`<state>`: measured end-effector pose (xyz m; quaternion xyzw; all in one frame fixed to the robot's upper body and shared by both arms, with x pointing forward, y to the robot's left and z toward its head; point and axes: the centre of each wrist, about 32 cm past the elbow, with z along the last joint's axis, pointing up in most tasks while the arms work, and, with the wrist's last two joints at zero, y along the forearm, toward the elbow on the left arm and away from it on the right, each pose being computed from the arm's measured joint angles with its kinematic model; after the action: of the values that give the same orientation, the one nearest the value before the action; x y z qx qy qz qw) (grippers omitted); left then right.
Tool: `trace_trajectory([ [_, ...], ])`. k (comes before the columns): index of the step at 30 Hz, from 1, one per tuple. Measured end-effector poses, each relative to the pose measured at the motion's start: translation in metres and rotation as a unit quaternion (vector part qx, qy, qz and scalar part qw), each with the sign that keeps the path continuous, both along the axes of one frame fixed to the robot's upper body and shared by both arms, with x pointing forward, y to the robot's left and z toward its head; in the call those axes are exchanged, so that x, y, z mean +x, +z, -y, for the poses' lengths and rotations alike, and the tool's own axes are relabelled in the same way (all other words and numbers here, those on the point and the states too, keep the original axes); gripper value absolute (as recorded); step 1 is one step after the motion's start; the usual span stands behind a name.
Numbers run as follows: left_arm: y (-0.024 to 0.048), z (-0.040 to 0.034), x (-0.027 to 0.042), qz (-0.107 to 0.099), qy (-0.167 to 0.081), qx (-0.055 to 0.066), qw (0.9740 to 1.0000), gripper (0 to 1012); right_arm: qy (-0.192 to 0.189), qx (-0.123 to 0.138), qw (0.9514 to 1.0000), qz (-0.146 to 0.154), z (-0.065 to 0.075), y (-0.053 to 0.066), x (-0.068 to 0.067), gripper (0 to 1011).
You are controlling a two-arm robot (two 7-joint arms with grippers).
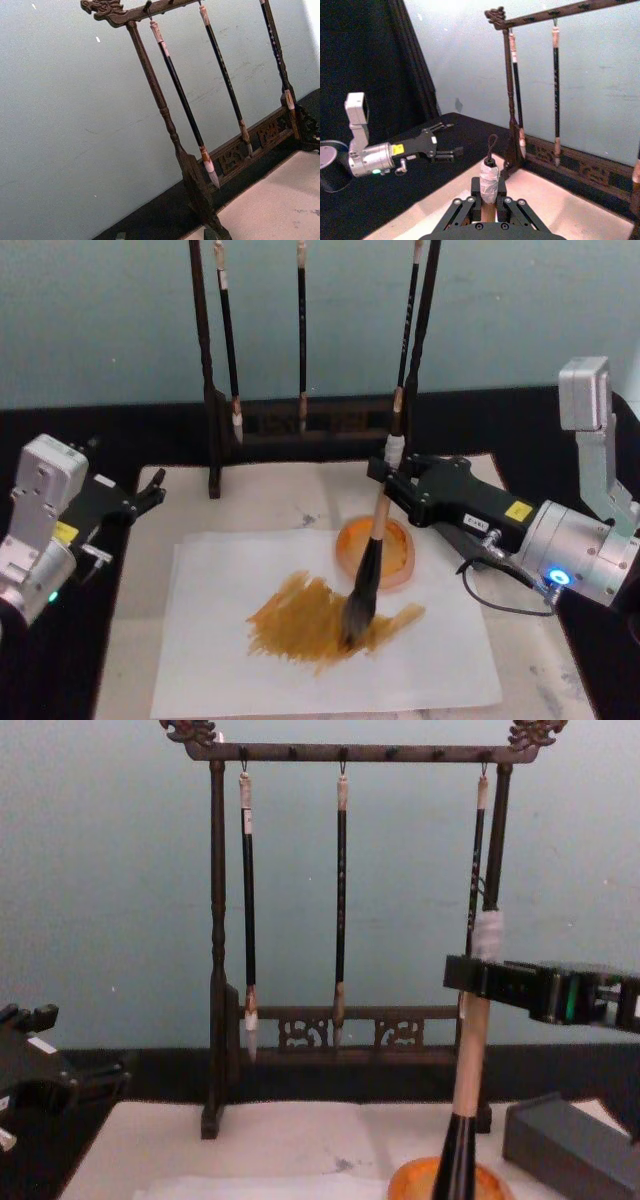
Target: Pick up the brush from the inkstone, write on the paper, then place the brush back to its original position.
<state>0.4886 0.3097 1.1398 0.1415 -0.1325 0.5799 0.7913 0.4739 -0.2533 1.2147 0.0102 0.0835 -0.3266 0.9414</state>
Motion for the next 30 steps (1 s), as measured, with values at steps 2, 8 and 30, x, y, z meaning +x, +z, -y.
trace_trajectory([
  [2, 0.0000, 0.0000, 0.0000, 0.000, 0.000, 0.000, 1.0000, 1010, -0.006, -0.002, 1.0000, -0.003, 0.002, -0.001, 0.000, 161],
  [8, 0.0000, 0.0000, 0.0000, 0.000, 0.000, 0.000, 1.0000, 1010, -0.030, -0.006, 0.9995, -0.005, 0.013, -0.001, 0.003, 161],
  [30, 0.0000, 0.0000, 0.0000, 0.000, 0.000, 0.000, 1.0000, 1010, -0.030, 0.006, 0.9995, 0.005, 0.019, 0.012, 0.001, 161],
])
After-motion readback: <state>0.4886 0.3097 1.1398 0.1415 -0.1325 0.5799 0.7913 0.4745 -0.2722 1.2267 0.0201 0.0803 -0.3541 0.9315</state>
